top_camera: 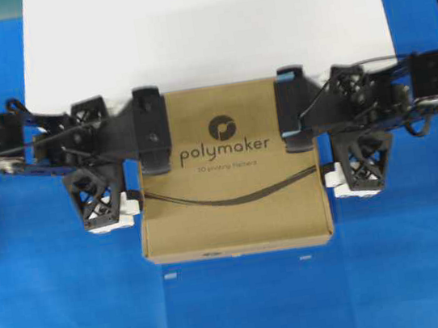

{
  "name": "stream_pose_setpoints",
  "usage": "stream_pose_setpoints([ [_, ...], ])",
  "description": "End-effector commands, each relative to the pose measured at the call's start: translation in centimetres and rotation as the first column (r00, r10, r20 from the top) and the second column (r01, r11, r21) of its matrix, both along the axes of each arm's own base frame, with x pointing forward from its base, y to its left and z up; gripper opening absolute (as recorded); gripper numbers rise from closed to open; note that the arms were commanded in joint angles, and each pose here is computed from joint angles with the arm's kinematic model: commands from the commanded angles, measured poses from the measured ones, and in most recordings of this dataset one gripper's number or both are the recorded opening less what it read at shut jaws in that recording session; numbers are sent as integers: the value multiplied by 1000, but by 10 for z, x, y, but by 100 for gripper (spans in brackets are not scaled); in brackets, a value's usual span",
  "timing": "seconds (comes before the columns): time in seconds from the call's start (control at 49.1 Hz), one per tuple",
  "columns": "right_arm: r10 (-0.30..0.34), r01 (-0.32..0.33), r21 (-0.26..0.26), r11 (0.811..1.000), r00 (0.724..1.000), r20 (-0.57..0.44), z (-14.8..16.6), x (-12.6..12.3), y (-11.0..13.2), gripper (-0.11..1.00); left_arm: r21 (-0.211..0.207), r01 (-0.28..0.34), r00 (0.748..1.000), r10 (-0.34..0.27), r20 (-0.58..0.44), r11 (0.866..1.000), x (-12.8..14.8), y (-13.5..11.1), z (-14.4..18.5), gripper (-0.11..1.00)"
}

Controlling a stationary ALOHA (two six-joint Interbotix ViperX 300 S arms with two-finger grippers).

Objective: Place the cardboard box on the stand after clamping it between your arms.
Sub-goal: 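Clamp the polymaker box between both grippers and lift it toward the stand, then carry the clamped box back and lower it onto the white stand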

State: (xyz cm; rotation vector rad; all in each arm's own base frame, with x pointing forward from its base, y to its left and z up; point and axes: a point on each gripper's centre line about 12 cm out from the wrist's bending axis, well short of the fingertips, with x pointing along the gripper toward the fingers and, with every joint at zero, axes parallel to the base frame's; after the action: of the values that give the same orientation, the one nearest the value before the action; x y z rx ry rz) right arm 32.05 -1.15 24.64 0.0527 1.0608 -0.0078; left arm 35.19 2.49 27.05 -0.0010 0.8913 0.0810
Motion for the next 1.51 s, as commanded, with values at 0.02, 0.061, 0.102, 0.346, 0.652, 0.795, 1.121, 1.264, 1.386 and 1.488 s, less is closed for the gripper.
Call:
stream_pose_setpoints([
  [0.02,-47,42,31,999,982,185,54,24,-6,98,-15,-31,984,33,176,999,22,6,56,84],
  [0.061,-51,46,31,998,982,183,52,23,-7,98,-17,-34,983,36,180,999,23,7,57,84],
  [0.102,-57,52,32,998,980,190,53,24,-8,98,-18,-36,983,39,182,999,24,8,58,84],
  [0.346,-94,91,23,996,963,252,57,32,-24,98,-10,-76,979,77,190,997,30,26,63,84],
  [0.652,-141,147,3,989,937,320,68,47,-52,98,3,-116,974,114,195,993,45,48,73,84],
  [0.795,-120,145,-45,988,930,348,73,50,-71,98,26,-118,974,111,197,993,46,56,76,84],
  [1.121,-98,119,-27,993,908,407,86,63,-108,98,80,-129,965,106,241,988,52,78,87,84],
  [1.264,-80,96,-21,995,915,394,81,66,-120,98,123,-147,958,111,263,981,52,98,96,84],
  [1.386,-90,106,-19,994,917,389,79,67,-135,98,145,-175,955,132,266,974,51,117,99,84],
  [1.488,-91,115,-36,993,914,394,81,69,-147,98,162,-205,952,159,261,965,47,136,98,84],
])
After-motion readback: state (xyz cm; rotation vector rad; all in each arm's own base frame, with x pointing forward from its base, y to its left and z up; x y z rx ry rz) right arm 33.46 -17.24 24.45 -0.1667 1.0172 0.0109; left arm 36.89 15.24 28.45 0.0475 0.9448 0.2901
